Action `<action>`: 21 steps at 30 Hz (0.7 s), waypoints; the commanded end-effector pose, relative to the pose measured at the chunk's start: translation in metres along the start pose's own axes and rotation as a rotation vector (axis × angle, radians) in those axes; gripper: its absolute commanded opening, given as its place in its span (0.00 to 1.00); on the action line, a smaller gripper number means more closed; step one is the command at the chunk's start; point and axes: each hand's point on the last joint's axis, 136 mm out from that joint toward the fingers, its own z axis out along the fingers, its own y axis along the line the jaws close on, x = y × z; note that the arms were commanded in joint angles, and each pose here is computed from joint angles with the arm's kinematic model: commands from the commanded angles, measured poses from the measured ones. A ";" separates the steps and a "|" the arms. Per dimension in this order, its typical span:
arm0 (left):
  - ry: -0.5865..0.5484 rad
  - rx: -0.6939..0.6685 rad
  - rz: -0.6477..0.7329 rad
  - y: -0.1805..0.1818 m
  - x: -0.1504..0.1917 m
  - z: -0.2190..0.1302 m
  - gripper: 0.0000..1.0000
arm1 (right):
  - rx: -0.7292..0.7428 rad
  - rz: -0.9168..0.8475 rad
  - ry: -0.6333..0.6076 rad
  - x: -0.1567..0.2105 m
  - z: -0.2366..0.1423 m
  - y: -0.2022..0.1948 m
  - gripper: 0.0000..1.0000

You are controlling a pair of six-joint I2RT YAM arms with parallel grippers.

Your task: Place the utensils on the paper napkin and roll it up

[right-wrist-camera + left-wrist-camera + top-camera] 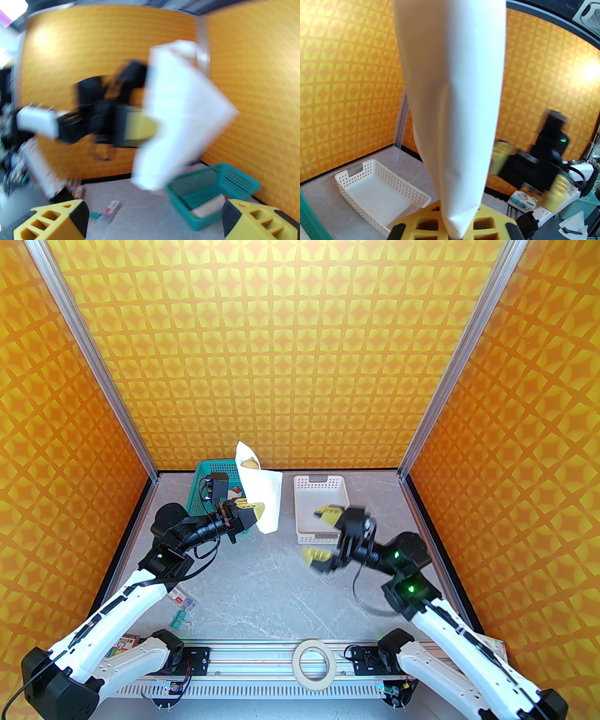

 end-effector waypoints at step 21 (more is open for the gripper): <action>-0.042 0.034 0.069 -0.011 -0.004 -0.001 0.00 | 0.080 -0.141 -0.042 0.003 0.065 -0.018 0.91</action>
